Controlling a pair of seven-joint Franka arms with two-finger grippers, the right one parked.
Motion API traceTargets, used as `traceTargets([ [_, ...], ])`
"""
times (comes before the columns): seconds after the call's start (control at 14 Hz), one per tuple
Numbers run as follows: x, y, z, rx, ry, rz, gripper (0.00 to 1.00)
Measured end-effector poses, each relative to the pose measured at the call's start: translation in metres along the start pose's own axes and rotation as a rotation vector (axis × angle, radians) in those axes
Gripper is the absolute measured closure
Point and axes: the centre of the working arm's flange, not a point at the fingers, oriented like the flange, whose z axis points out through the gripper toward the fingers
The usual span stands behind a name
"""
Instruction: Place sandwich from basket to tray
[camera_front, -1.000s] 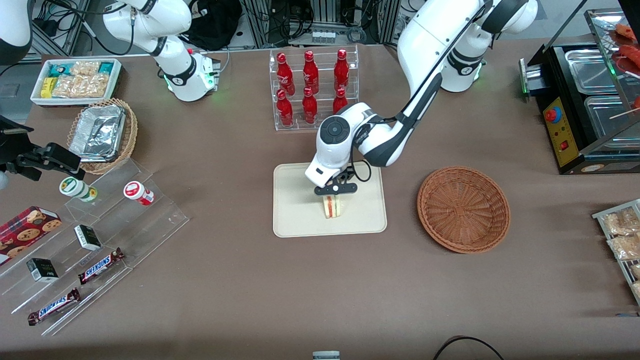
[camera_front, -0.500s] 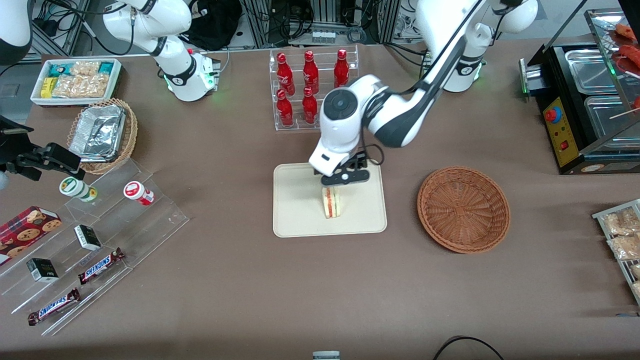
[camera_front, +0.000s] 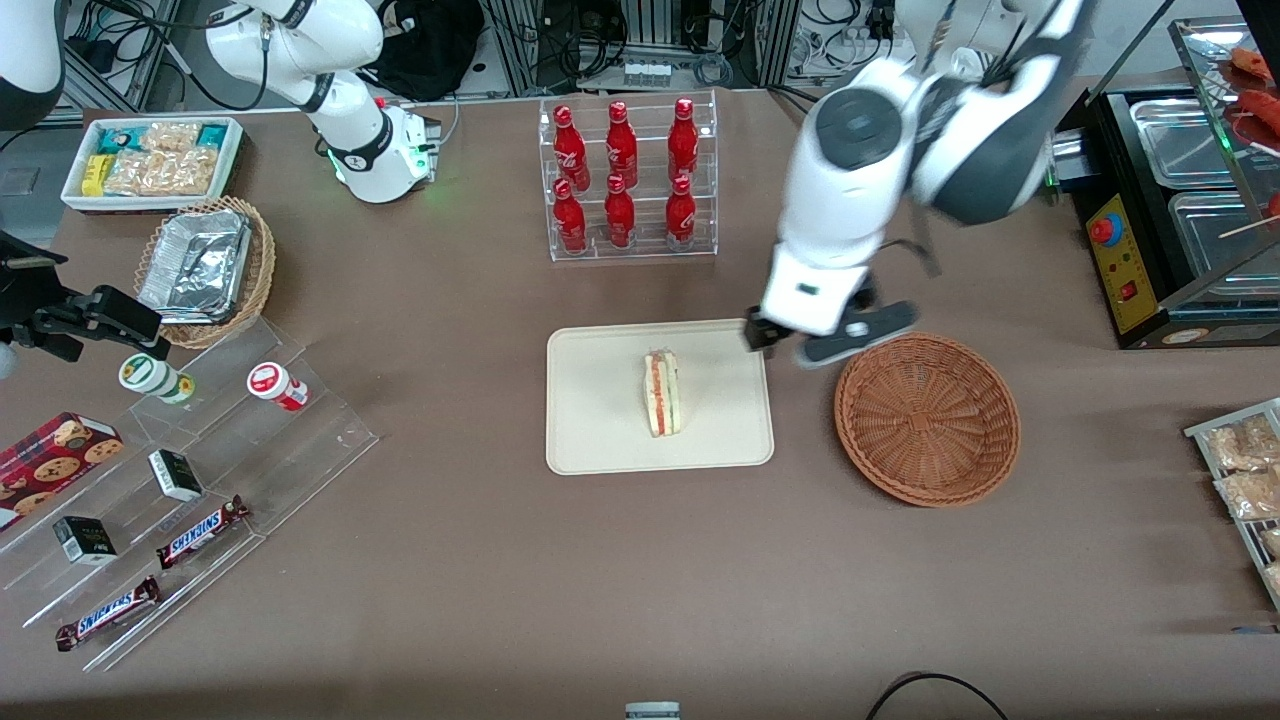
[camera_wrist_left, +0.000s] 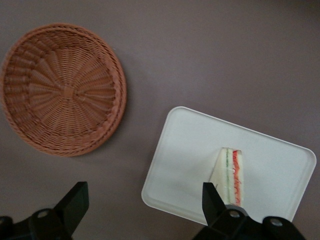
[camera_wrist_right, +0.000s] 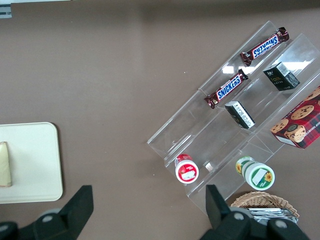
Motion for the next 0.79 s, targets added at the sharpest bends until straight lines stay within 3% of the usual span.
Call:
traceTargets([
  [0.14,0.018,-0.039,-0.017,0.031,-0.034,0.023,0.0],
  [0.36,0.036,-0.087,-0.039,0.027,-0.082,0.054,0.0],
  [0.5,0.041,-0.114,-0.05,0.045,-0.111,0.099,0.0],
  [0.79,0.063,-0.168,-0.06,0.052,-0.146,0.211,0.0],
])
